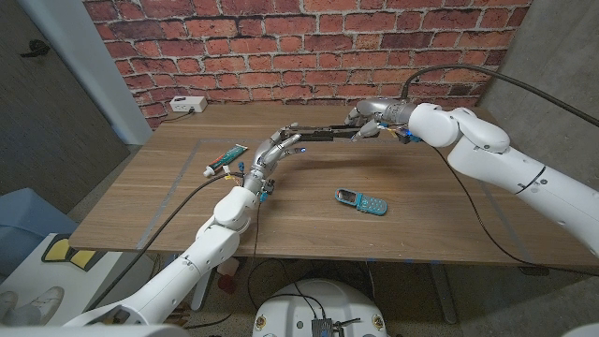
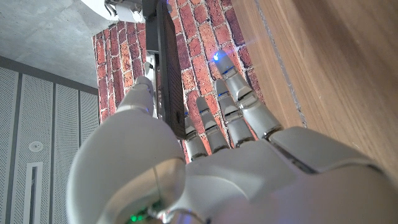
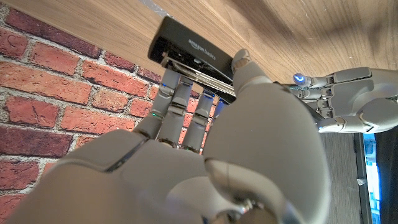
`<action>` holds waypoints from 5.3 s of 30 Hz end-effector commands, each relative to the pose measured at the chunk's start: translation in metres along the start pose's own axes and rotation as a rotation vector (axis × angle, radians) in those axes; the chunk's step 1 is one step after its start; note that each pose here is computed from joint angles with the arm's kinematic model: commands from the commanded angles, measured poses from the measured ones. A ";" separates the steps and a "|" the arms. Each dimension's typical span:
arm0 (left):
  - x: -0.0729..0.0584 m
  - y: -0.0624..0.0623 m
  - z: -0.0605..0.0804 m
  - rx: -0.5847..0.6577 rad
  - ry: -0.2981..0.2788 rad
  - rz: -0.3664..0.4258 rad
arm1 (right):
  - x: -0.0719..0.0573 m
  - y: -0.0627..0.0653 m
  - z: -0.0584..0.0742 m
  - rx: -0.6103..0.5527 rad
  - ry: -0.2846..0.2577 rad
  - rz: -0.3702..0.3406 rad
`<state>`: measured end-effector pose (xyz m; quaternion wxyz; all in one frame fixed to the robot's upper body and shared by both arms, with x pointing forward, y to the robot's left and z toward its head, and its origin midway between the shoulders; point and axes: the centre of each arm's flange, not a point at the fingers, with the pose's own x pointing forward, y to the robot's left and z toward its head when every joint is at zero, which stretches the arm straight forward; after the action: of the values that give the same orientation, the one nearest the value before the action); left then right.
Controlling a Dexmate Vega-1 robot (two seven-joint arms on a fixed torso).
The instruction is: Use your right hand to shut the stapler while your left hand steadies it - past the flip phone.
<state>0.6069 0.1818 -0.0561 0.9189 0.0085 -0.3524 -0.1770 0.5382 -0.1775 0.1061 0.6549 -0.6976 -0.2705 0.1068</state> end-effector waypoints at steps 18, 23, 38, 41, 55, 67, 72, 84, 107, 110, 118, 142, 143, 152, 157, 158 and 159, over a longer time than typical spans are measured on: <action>0.001 -0.005 -0.010 -0.040 0.022 -0.030 | 0.005 0.004 0.000 -0.013 0.000 0.021; 0.002 -0.007 -0.012 -0.053 0.033 -0.031 | 0.004 0.004 0.001 -0.017 0.000 0.019; 0.004 -0.012 -0.022 -0.128 0.045 -0.035 | 0.004 0.005 0.002 -0.024 0.003 0.030; 0.005 -0.014 -0.026 -0.190 0.051 -0.058 | 0.004 0.005 0.002 -0.023 0.001 0.029; 0.006 -0.017 -0.031 -0.256 0.073 -0.090 | 0.004 0.008 0.002 -0.013 -0.004 0.035; 0.008 -0.020 -0.030 -0.263 0.078 -0.098 | 0.002 0.009 0.000 -0.009 -0.006 0.033; 0.008 -0.021 -0.031 -0.269 0.078 -0.101 | 0.001 0.009 0.000 -0.004 -0.007 0.031; 0.009 -0.021 -0.035 -0.292 0.076 -0.091 | -0.003 0.005 -0.007 0.021 -0.002 0.004; 0.014 -0.021 -0.036 -0.297 0.080 -0.069 | -0.003 0.006 -0.016 -0.011 0.007 0.020; 0.015 -0.022 -0.034 -0.289 0.081 -0.073 | -0.003 0.005 -0.017 -0.017 0.013 0.033; 0.014 -0.018 -0.032 -0.281 0.088 -0.065 | -0.004 0.003 -0.022 -0.011 0.015 0.067; 0.011 -0.017 -0.036 -0.292 0.088 -0.072 | -0.026 0.005 -0.062 0.325 0.144 -0.085; 0.011 -0.016 -0.036 -0.291 0.088 -0.073 | -0.028 0.006 -0.064 0.353 0.153 -0.100; 0.009 -0.016 -0.038 -0.305 0.090 -0.050 | -0.033 0.013 -0.084 0.526 0.210 -0.148; 0.010 -0.016 -0.038 -0.319 0.083 -0.049 | -0.033 0.016 -0.086 0.548 0.225 -0.171; 0.011 -0.016 -0.038 -0.326 0.078 -0.050 | -0.032 0.017 -0.086 0.558 0.230 -0.171; 0.012 -0.016 -0.037 -0.332 0.073 -0.051 | -0.032 0.017 -0.086 0.567 0.236 -0.170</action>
<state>0.6327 0.1592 -0.0795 0.9191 -0.1112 -0.2800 -0.2540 0.5533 -0.2562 0.1008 0.8174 -0.5265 -0.2262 0.0580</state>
